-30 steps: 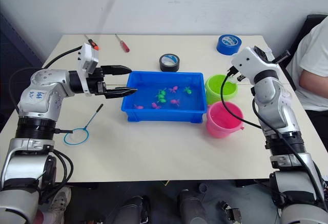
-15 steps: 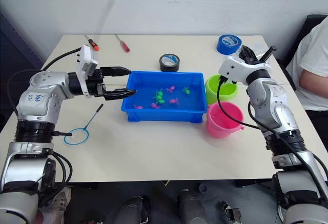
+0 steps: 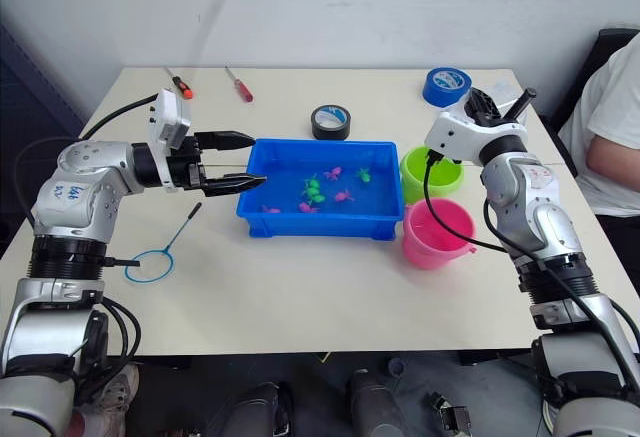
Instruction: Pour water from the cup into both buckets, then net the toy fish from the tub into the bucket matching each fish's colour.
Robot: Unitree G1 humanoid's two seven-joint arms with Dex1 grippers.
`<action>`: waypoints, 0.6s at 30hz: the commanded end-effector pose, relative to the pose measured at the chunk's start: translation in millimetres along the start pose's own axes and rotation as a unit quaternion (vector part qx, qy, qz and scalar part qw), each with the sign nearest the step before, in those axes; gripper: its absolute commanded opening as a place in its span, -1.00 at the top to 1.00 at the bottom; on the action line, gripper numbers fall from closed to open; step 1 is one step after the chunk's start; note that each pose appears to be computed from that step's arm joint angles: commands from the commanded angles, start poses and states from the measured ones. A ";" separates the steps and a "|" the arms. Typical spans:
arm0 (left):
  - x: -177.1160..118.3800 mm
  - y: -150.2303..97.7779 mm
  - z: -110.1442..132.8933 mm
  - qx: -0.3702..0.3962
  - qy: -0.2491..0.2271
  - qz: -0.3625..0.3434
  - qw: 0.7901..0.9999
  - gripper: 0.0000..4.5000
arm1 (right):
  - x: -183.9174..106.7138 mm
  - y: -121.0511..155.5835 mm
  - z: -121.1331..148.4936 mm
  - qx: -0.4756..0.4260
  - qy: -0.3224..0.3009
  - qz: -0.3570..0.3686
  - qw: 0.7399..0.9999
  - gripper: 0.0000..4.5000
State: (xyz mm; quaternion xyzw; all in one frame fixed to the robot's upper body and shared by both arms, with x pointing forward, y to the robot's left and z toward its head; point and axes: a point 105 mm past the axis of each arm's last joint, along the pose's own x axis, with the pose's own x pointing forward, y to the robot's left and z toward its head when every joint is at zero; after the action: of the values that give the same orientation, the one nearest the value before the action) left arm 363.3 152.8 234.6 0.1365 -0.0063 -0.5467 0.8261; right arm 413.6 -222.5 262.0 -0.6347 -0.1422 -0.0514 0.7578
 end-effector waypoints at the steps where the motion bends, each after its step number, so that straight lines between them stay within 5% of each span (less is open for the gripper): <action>1: -7.9 0.6 13.5 0.023 -0.016 0.005 1.000 -1.00 | 1.0 -17.1 -0.2 0.010 -0.002 -0.029 1.000 0.98; 10: -2.1 -10.1 31.4 0.004 -0.060 -0.036 0.998 -1.00 | -4.6 -29.3 -27.6 0.226 0.059 -0.051 0.971 0.98; 15: 5.5 -22.1 37.1 0.005 -0.066 -0.081 0.995 -1.00 | -23.2 -31.9 -69.9 0.395 0.134 -0.077 0.906 0.98; 18: 12.3 -25.4 38.2 0.007 -0.070 -0.093 0.993 -1.00 | -48.6 -21.7 -103.3 0.523 0.196 -0.120 0.821 0.98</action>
State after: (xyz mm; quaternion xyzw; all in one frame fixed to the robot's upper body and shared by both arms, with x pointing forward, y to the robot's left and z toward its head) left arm 344.3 132.0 251.5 0.0950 -0.0314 -0.6153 0.7819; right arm 391.9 -313.4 247.2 -0.1722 -0.0561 -0.1497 0.9720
